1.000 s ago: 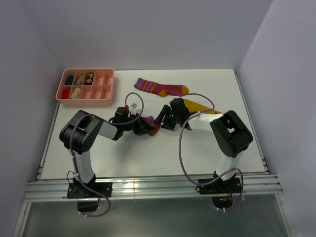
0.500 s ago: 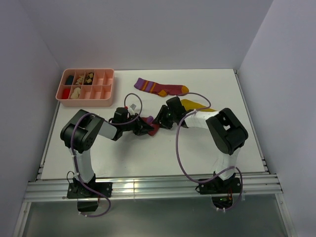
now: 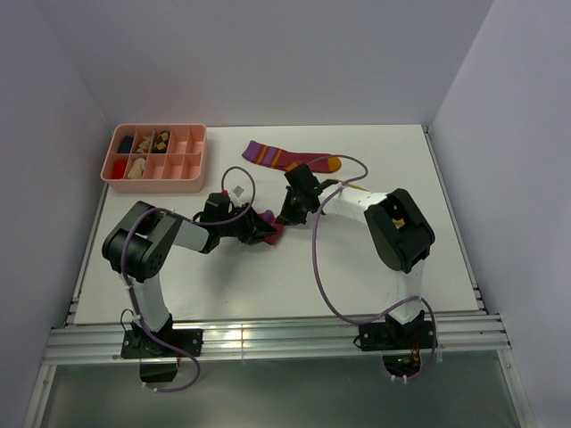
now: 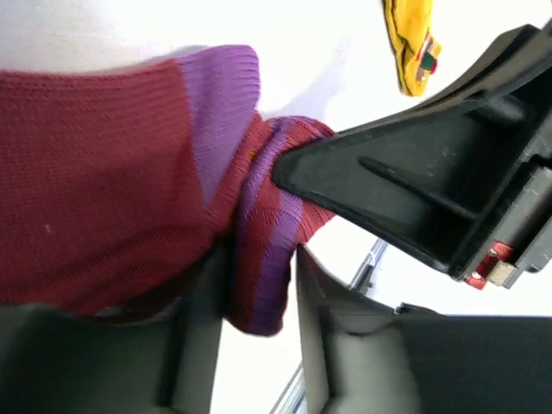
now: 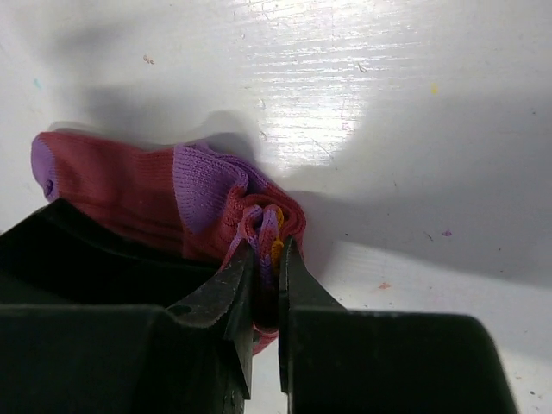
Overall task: Roll the socks
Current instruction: Roll the sock at the center of the board.
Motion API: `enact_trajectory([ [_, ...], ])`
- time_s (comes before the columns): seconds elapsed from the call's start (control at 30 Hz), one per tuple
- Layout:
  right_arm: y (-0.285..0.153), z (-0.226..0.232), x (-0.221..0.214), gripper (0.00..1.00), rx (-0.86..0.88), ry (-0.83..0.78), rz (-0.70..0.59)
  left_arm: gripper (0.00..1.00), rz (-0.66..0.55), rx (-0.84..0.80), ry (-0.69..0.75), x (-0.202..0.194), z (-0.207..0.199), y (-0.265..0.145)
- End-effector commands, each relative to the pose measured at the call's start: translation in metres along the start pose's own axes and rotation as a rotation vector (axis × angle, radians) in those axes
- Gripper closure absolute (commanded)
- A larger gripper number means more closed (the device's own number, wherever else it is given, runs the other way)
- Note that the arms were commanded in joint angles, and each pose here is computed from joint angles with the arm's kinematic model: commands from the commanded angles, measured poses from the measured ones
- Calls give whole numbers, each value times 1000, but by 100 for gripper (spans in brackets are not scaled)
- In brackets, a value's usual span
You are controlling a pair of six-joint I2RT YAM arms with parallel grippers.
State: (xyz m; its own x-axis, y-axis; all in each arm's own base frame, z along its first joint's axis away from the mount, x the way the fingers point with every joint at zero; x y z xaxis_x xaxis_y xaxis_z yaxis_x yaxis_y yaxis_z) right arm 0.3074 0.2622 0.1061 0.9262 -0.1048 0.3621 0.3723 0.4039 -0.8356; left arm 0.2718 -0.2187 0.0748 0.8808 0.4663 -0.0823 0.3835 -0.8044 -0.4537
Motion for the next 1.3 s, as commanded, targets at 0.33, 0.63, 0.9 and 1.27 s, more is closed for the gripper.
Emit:
enact_trajectory([
  [0.33, 9, -10, -1, 100, -220, -90, 174, 37, -409, 237, 519, 3, -40, -36],
  [0.63, 13, -8, 2, 100, -231, -110, 213, 36, -562, 275, 888, -41, -71, -15],
  [0.9, 15, -10, -3, 100, -216, -111, 238, 38, -530, 364, 1019, -58, -53, 13],
  [1.27, 19, -11, -7, 100, -196, -94, 251, 47, -439, 541, 1009, -69, -6, 24],
])
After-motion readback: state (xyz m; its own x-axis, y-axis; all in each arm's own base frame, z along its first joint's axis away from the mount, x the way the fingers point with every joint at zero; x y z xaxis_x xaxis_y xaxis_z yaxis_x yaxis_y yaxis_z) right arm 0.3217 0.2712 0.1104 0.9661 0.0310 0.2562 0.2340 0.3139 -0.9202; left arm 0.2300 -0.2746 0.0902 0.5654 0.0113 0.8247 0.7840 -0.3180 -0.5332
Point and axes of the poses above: each gripper's point midway between its finger pads, its own y axis out along the fingers, its own z axis along the line the jaws close on, x = y × z, the point moved 9 cm from there along -y, back along the fingers, and after that the axes turned 14 degrees about -y, right-handed, at the moved point
